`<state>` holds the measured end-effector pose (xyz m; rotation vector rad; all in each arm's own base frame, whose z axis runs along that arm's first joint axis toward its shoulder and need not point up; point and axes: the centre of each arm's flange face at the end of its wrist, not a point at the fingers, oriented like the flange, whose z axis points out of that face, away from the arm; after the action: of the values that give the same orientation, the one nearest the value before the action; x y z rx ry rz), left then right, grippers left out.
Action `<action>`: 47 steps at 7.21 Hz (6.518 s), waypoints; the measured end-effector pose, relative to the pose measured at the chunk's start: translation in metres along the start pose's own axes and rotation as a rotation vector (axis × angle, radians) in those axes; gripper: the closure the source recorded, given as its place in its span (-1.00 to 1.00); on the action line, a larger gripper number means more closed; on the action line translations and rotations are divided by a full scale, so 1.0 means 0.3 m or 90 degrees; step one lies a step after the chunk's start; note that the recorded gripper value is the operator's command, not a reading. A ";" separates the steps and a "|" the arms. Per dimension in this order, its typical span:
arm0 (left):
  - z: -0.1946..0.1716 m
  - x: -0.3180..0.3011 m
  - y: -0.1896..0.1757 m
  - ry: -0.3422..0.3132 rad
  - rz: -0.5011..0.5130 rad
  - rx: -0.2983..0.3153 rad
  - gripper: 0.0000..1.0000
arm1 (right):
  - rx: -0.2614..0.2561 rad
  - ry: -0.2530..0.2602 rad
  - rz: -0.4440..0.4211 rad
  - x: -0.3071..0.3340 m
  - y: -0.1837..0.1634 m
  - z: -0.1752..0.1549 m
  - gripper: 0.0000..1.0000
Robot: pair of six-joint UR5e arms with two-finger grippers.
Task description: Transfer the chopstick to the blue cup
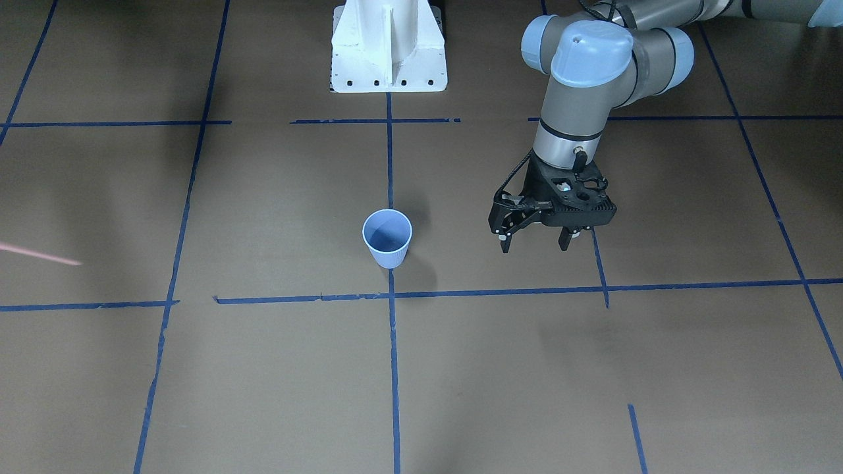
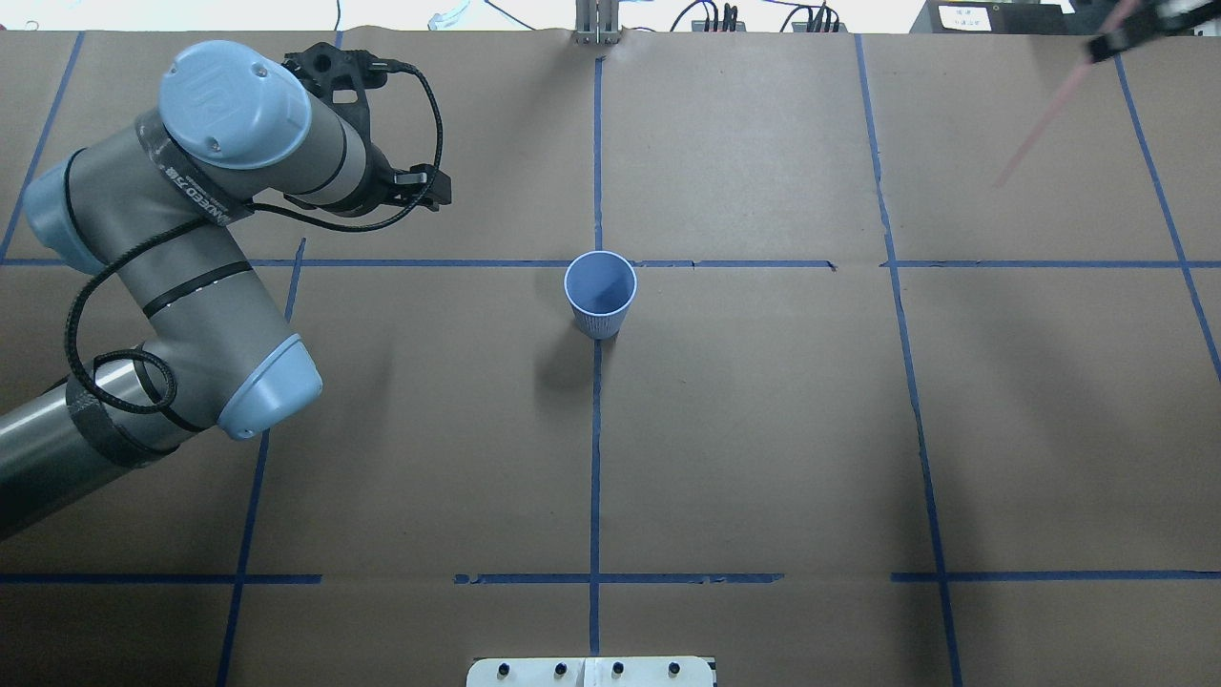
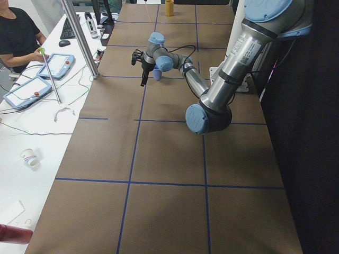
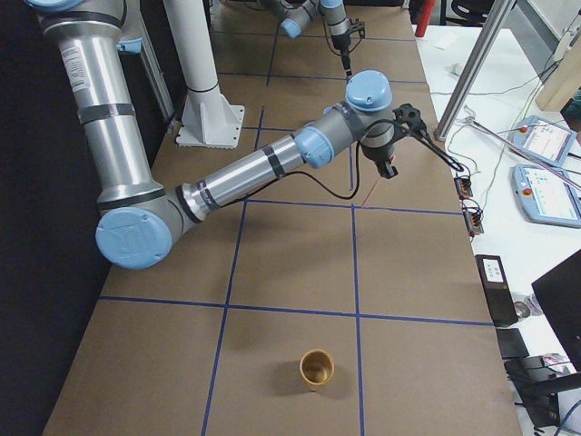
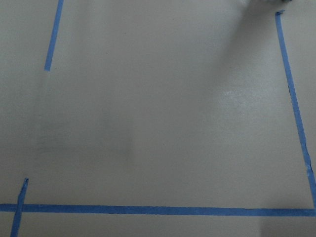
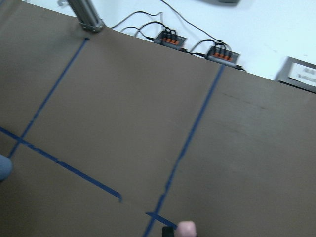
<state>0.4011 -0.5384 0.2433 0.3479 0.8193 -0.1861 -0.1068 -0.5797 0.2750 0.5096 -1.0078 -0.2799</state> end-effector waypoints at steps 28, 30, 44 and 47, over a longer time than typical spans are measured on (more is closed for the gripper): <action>-0.276 -1.574 -0.253 -0.028 0.236 -0.154 -1.00 | -0.201 0.144 0.109 0.862 0.589 -0.056 -1.00; -0.372 -1.791 -0.219 -0.035 0.173 -0.242 -1.00 | -0.242 0.144 0.115 0.999 0.688 -0.035 -1.00; -0.334 -1.960 0.030 0.015 0.092 -0.302 -1.00 | -0.291 0.132 0.116 0.977 0.813 0.055 -1.00; -0.339 -1.944 0.018 0.018 0.110 -0.289 -1.00 | -0.294 0.130 0.113 0.970 0.814 0.063 -1.00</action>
<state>-0.0578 -0.4789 0.6128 -0.0085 0.8297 0.1667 0.0238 -0.5083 0.6250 0.0267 -0.7510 -0.2845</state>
